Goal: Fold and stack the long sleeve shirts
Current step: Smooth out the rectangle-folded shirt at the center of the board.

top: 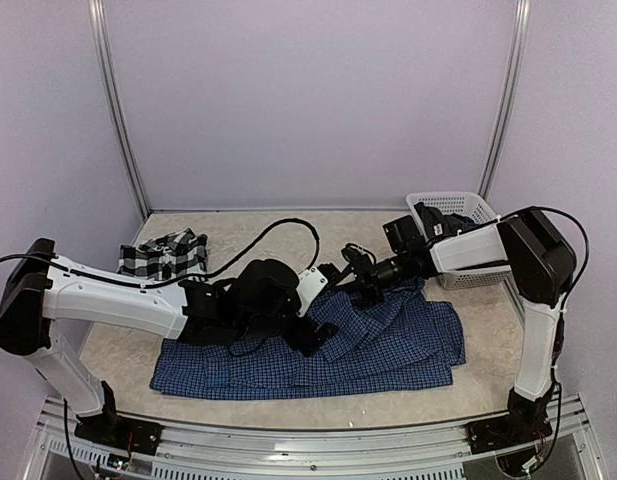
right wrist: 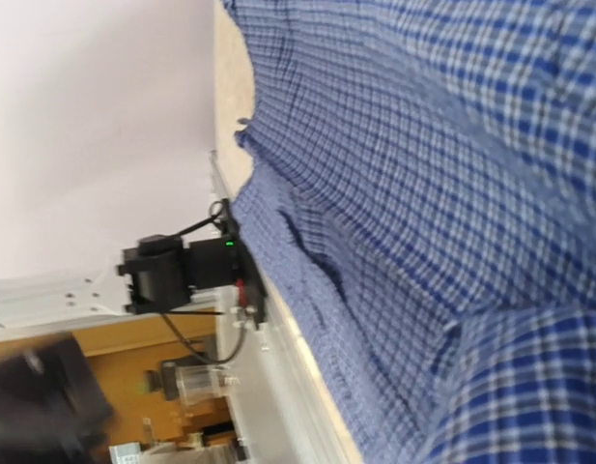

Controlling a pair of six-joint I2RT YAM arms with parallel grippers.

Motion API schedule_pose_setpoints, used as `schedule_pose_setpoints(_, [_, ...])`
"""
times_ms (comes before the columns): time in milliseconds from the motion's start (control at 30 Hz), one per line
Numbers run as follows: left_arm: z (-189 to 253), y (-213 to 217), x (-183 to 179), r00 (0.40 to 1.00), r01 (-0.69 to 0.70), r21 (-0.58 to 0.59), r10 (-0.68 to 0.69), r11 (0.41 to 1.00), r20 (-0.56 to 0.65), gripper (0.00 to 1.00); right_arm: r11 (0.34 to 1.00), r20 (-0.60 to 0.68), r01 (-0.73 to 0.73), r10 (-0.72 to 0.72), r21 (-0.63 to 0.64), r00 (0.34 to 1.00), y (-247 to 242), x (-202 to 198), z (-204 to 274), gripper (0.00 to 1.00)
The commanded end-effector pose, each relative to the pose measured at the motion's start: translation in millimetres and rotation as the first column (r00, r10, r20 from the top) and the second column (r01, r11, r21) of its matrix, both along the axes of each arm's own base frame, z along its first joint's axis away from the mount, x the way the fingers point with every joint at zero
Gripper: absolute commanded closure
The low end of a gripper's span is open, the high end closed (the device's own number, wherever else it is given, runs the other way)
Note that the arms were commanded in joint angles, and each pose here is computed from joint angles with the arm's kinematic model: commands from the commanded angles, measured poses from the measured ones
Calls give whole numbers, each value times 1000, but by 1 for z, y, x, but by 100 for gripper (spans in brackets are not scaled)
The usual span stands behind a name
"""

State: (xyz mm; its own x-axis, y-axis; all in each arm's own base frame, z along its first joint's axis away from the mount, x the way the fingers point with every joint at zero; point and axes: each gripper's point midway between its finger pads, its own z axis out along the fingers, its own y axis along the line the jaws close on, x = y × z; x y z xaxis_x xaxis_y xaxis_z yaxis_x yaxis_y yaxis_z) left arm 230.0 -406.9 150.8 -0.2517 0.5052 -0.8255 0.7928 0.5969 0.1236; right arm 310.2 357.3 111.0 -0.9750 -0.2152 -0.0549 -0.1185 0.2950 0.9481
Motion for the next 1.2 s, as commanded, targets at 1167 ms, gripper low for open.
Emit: schedule_pose_setpoints(1167, [-71, -42, 19, 925, -260, 201, 185, 944, 332, 29, 992, -32, -5, 9, 128, 999, -2, 2, 16, 51])
